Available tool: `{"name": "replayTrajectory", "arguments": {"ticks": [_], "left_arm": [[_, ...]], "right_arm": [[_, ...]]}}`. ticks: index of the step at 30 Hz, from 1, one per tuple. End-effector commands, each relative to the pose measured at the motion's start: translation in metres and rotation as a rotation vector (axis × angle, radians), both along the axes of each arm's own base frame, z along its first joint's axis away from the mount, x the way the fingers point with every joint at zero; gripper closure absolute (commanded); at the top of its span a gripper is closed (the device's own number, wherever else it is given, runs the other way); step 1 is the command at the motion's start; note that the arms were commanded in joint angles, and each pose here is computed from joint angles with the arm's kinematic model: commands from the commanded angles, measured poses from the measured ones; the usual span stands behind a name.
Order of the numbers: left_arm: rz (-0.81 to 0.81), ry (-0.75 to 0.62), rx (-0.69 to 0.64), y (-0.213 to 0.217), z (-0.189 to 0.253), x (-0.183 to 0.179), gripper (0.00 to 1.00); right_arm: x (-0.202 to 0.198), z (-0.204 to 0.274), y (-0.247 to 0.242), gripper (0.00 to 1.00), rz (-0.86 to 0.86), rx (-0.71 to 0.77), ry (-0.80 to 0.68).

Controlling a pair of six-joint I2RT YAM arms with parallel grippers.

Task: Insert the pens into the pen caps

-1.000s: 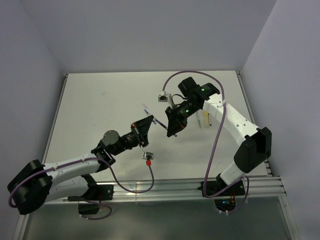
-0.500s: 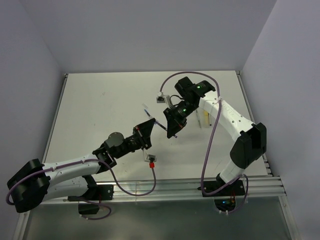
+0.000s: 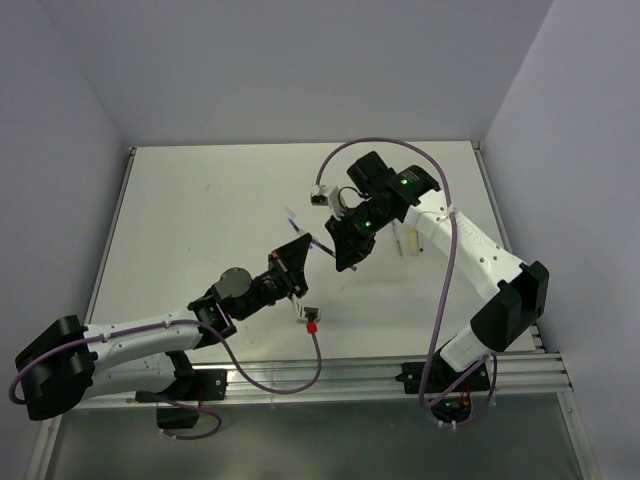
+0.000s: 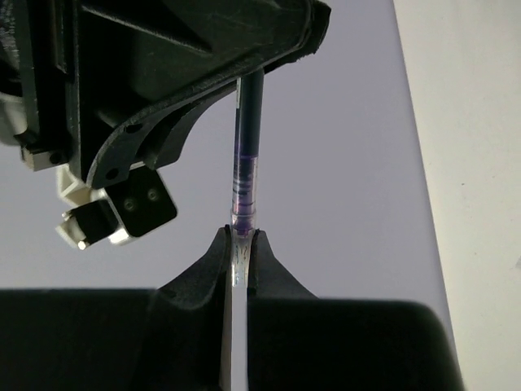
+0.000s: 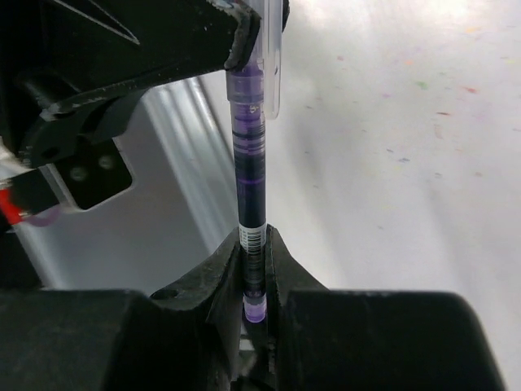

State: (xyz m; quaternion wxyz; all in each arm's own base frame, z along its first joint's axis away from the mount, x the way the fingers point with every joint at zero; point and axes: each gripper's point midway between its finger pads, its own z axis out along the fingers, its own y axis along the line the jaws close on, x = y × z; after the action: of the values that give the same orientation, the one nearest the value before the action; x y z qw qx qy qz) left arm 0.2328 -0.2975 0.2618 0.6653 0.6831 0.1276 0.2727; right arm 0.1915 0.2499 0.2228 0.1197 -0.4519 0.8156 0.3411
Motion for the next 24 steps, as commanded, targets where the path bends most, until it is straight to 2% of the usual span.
{"name": "replayTrajectory", "arguments": {"ticks": [1,6,15,19,24], "left_arm": [[-0.339,0.107,0.082,-0.051,-0.029,-0.065,1.00],[-0.326,0.166,0.109,-0.055,-0.034,-0.065,1.00],[-0.302,0.240,0.159,-0.059,-0.045,-0.064,1.00],[-0.283,0.219,0.138,-0.057,-0.042,-0.062,1.00],[-0.289,0.141,0.148,-0.052,-0.047,-0.066,1.00]], "right_arm": [[0.078,0.055,0.044,1.00,-0.026,0.158,-0.511],[0.095,0.057,0.038,1.00,-0.106,0.028,-0.692],[0.098,0.057,0.044,1.00,-0.136,-0.081,-0.871],[0.086,0.059,0.052,1.00,-0.099,-0.022,-0.833],[0.062,0.061,0.065,1.00,-0.022,0.116,-0.680]]}}
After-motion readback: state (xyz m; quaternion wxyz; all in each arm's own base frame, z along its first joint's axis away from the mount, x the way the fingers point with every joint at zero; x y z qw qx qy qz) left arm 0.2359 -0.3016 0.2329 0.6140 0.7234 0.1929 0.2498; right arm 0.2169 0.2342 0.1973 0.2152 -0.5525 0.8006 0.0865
